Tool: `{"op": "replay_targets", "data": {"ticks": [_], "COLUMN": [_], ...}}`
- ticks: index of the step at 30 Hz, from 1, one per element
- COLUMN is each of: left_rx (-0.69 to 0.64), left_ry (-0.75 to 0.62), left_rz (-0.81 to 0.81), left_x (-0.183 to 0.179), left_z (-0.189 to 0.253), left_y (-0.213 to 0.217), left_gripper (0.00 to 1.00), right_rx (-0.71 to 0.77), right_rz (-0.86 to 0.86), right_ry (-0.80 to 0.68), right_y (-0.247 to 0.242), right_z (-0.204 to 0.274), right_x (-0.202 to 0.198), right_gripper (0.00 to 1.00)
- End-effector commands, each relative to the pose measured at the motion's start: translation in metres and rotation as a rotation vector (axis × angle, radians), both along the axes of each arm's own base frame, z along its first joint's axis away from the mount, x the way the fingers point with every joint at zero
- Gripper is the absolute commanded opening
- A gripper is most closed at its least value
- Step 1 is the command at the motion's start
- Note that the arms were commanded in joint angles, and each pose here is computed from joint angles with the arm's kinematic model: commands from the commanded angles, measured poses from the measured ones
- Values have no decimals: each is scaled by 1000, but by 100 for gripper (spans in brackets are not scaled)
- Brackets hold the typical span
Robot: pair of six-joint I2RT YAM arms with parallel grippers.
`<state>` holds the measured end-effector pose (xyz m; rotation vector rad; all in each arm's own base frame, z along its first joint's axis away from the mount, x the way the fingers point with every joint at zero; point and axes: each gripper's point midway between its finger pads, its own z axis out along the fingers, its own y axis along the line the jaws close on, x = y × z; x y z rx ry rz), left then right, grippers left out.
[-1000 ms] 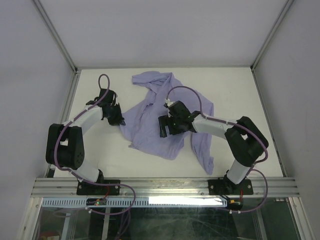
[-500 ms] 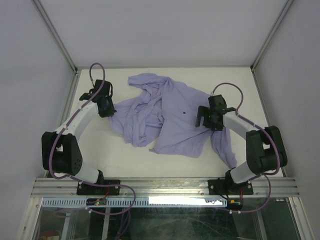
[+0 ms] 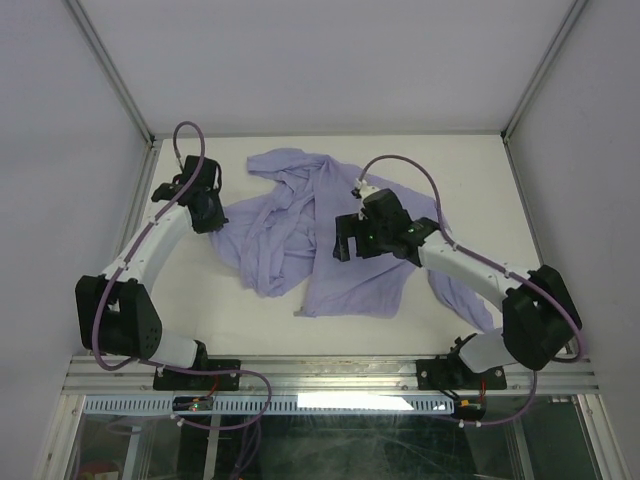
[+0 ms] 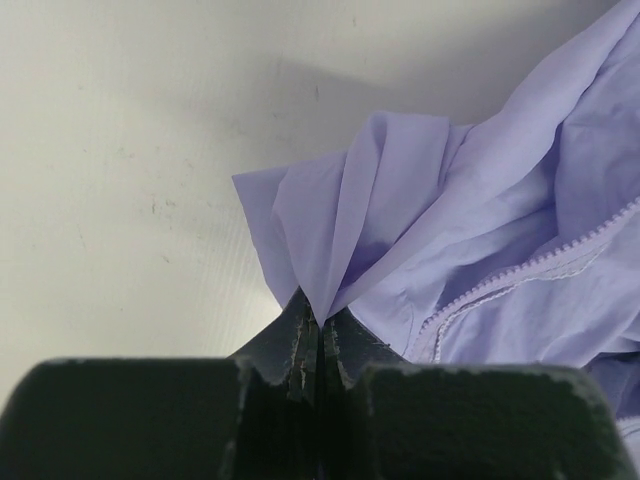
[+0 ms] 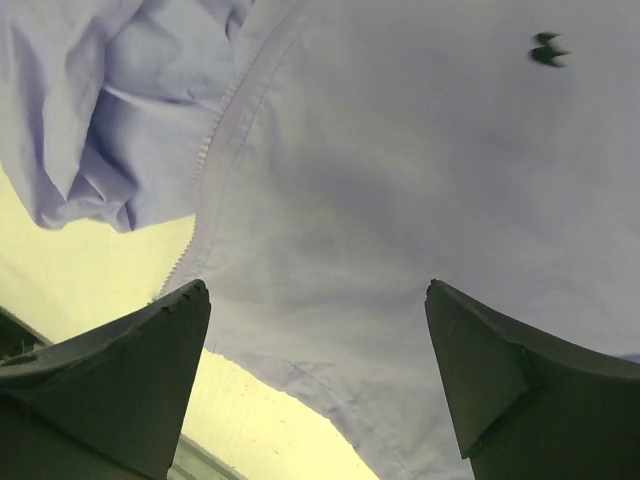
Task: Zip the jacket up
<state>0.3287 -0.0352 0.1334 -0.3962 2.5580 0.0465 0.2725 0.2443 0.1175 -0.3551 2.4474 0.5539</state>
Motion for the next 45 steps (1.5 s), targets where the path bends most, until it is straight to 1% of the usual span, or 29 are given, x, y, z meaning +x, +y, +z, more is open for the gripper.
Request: {"op": "replay_targets", "data": {"ticks": [1,4,10,14,17,19,20,23,27,28,30,32,36,39,40,42,44,45], "left_rx": [40,61,104,55,8,2,11,31,9,-1,-39,-96,-200,-220,-222,-194,-170,-160], "left_ry": [-137,-164,-278,-380,-438,-452,-441,-372,-258,-207,-172,-166,-201,-246,-278,-337,-358,-358], "left_rz": [8,14,44,26,8,7,9,17,5,-6,-29,-66,-127,-132,-134,-114,-114,-121], "left_x": [17,17,19,18,14,15,16,24,35,44,57,74,115,144,154,170,179,180], "left_z": [53,74,144,194,221,224,219,187,126,102,83,76,84,103,114,133,141,143], "left_y": [9,14,25,19,11,11,12,13,4,-1,-12,-27,-55,-62,-63,-58,-55,-54], "left_gripper": [0,0,0,0,0,0,0,0,0,0,0,0,0,0,1,9,12,16], "right_rx": [60,-16,-120,-150,-158,-159,-155,-129,-68,-38,-14,-1,41,78,89,103,121,130], "right_rz": [-1,-71,-240,-381,-469,-520,-542,-577,-517,-487,-445,-405,-331,-268,-249,-216,-176,-155], "right_ry": [50,78,128,163,186,188,186,160,99,91,72,53,-9,-69,-82,-96,-104,-107], "right_y": [23,-1,-70,-120,-152,-171,-179,-193,-183,-176,-166,-156,-133,-114,-107,-96,-84,-78], "right_z": [-18,-47,-76,-86,-89,-88,-86,-73,-50,-44,-35,-26,-2,14,19,24,27,28], "right_x": [2,7,23,36,44,50,54,64,70,69,65,59,47,38,34,26,18,13], "right_gripper": [91,91,91,92,92,93,93,93,93,93,93,93,93,93,93,93,93,93]}}
